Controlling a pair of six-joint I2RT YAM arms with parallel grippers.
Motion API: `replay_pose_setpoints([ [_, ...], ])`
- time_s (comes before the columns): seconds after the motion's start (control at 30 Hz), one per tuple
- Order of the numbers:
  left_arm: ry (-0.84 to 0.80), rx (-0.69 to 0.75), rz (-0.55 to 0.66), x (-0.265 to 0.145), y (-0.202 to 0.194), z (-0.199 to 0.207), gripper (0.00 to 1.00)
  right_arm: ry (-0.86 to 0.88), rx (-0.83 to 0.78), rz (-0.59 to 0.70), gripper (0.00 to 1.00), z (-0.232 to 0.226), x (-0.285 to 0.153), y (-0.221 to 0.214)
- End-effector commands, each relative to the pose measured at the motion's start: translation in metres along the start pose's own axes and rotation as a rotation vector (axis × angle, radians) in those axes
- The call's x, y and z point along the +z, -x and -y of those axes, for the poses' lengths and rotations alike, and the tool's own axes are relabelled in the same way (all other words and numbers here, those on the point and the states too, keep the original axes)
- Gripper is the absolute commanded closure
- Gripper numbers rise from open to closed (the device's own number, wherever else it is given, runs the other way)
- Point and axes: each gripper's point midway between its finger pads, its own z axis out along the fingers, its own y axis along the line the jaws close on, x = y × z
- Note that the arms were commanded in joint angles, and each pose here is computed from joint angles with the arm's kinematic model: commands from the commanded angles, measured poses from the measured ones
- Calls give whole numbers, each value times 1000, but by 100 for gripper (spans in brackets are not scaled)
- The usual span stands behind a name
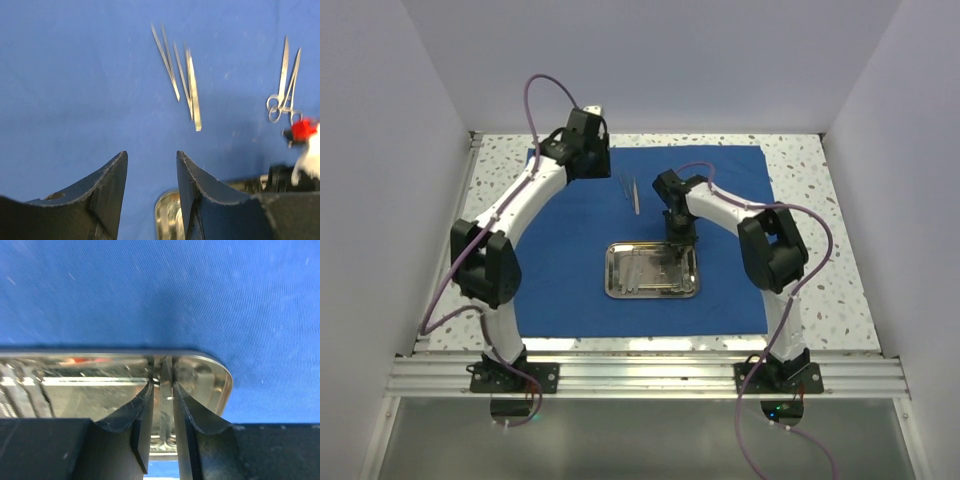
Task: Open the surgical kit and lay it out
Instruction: Pick up the medical item from the container.
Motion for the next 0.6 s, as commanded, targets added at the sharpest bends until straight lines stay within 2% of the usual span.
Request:
replay_pose_setpoints([
  [0.0, 17, 7, 23, -41, 1, -14, 52, -199, 23, -15, 75, 29, 76, -9],
  [0.07, 16, -1, 47, -67, 0, -20, 53, -191, 37, 2, 76, 27, 82, -8],
  [0.2, 35, -7, 31, -80, -18, -30, 52, -191, 46, 9, 83, 22, 81, -2],
  [0.27, 37, -11, 39, -90, -21, -34, 53, -192, 48, 10, 98, 22, 81, 1],
  [0.3, 44, -14, 27, -90, -28, -37, 53, -192, 47, 7, 100, 22, 80, 0],
  [0.43, 40, -28, 39, -103, -34, -40, 53, -181, 43, 30, 100, 22, 69, 1],
  [0.57, 41, -45, 61, -114, -33, -43, 52, -145, 42, 150, 100, 21, 22, 25],
])
